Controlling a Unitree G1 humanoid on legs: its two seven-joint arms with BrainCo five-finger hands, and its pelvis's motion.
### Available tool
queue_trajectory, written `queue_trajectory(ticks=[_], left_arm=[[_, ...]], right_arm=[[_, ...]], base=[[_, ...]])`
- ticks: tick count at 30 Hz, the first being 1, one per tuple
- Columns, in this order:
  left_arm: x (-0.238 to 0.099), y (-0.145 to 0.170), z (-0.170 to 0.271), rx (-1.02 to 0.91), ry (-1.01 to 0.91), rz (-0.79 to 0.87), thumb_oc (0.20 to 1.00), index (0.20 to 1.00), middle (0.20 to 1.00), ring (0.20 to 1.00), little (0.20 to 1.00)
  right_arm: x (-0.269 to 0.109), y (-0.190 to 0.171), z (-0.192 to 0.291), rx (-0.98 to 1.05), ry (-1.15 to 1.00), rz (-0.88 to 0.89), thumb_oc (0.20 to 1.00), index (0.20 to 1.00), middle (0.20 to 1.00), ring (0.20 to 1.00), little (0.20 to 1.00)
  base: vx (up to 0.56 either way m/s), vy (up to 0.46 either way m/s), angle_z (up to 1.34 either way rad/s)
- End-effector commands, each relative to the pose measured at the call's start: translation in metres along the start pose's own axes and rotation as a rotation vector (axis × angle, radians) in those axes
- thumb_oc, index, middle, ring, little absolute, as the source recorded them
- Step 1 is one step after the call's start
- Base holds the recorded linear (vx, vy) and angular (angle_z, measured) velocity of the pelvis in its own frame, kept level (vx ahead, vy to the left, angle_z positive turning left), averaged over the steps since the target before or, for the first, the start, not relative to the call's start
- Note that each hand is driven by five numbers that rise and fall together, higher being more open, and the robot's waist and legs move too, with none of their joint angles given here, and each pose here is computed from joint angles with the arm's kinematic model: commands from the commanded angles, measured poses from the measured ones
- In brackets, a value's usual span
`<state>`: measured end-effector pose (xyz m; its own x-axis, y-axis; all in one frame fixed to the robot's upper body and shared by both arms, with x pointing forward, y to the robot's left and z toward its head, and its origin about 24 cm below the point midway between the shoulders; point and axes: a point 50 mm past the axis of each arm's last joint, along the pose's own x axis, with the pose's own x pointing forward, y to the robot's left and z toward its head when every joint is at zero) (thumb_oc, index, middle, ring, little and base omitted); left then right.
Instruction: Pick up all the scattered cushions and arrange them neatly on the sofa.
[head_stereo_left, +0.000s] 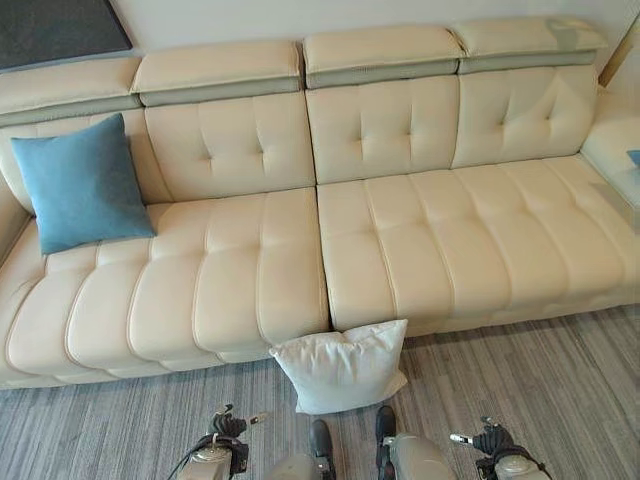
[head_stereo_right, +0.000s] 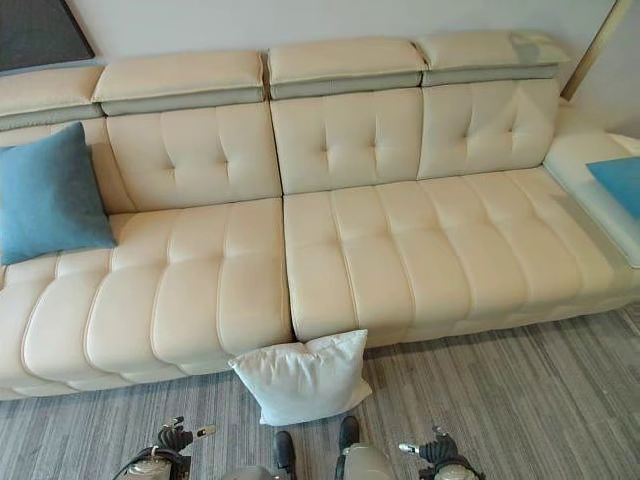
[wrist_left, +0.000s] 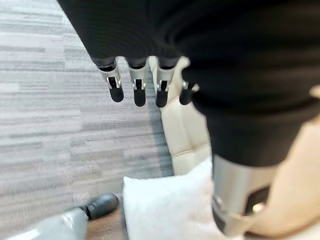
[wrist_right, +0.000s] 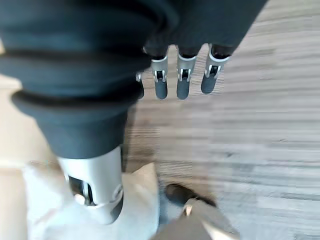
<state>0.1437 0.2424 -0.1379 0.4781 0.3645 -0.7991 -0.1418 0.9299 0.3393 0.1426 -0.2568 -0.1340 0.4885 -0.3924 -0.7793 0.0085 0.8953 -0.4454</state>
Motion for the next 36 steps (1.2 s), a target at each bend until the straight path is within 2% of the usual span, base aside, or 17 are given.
queue_trajectory(ticks=[1, 4, 5, 11, 18, 23, 27, 30, 33, 34, 36], left_arm=[[0.004, 0.015, 0.015, 0.009, -0.052, 0.072, 1.0, 1.0, 1.0, 1.0, 1.0], [0.006, 0.019, 0.026, -0.005, -0.073, 0.092, 1.0, 1.0, 1.0, 1.0, 1.0], [0.01, 0.029, 0.048, -0.015, -0.118, 0.133, 1.0, 1.0, 1.0, 1.0, 1.0], [0.007, 0.067, 0.145, -0.112, -0.32, 0.268, 1.0, 1.0, 1.0, 1.0, 1.0], [-0.009, 0.085, 0.201, -0.272, -0.451, 0.318, 1.0, 1.0, 1.0, 1.0, 1.0], [-0.023, 0.06, 0.24, -0.328, -0.541, 0.275, 1.0, 1.0, 1.0, 1.0, 1.0], [-0.036, 0.038, 0.265, -0.36, -0.614, 0.214, 1.0, 1.0, 1.0, 1.0, 1.0], [-0.054, 0.019, 0.291, -0.383, -0.712, 0.158, 1.0, 1.0, 1.0, 1.0, 1.0], [-0.078, 0.014, 0.324, -0.352, -0.831, 0.154, 1.0, 1.0, 1.0, 1.0, 1.0], [-0.097, 0.012, 0.346, -0.322, -0.917, 0.164, 1.0, 1.0, 1.0, 1.0, 1.0], [-0.109, 0.009, 0.358, -0.295, -0.974, 0.168, 1.0, 1.0, 1.0, 1.0, 1.0]], right_arm=[[0.006, -0.02, 0.036, -0.012, -0.107, -0.097, 1.0, 1.0, 1.0, 1.0, 1.0], [0.008, -0.037, 0.057, 0.03, -0.155, -0.152, 1.0, 1.0, 1.0, 1.0, 1.0], [0.01, -0.061, 0.085, 0.082, -0.212, -0.227, 1.0, 1.0, 1.0, 1.0, 1.0], [0.0, -0.119, 0.157, 0.177, -0.339, -0.398, 1.0, 1.0, 1.0, 1.0, 1.0], [-0.032, -0.104, 0.247, 0.286, -0.621, -0.363, 1.0, 1.0, 1.0, 1.0, 1.0], [-0.07, -0.076, 0.305, 0.383, -0.841, -0.304, 1.0, 1.0, 1.0, 1.0, 1.0], [-0.098, -0.056, 0.333, 0.432, -0.974, -0.256, 1.0, 1.0, 1.0, 1.0, 1.0], [-0.124, -0.042, 0.354, 0.495, -1.087, -0.207, 1.0, 1.0, 1.0, 1.0, 1.0], [-0.148, -0.031, 0.372, 0.54, -1.182, -0.143, 1.0, 1.0, 1.0, 1.0, 1.0], [-0.166, -0.022, 0.384, 0.581, -1.24, -0.075, 1.0, 1.0, 1.0, 1.0, 1.0], [-0.175, -0.013, 0.388, 0.598, -1.266, -0.023, 1.0, 1.0, 1.0, 1.0, 1.0]], base=[[0.06, -0.09, -0.14], [-0.02, -0.078, -0.11], [-0.09, -0.084, 0.07], [-0.09, -0.1, 0.23], [0.0, -0.011, 0.05], [0.03, 0.022, 0.1], [0.04, 0.032, 0.02], [0.04, 0.009, 0.05], [0.03, 0.001, 0.04], [0.03, -0.014, -0.04], [0.02, -0.014, -0.04]])
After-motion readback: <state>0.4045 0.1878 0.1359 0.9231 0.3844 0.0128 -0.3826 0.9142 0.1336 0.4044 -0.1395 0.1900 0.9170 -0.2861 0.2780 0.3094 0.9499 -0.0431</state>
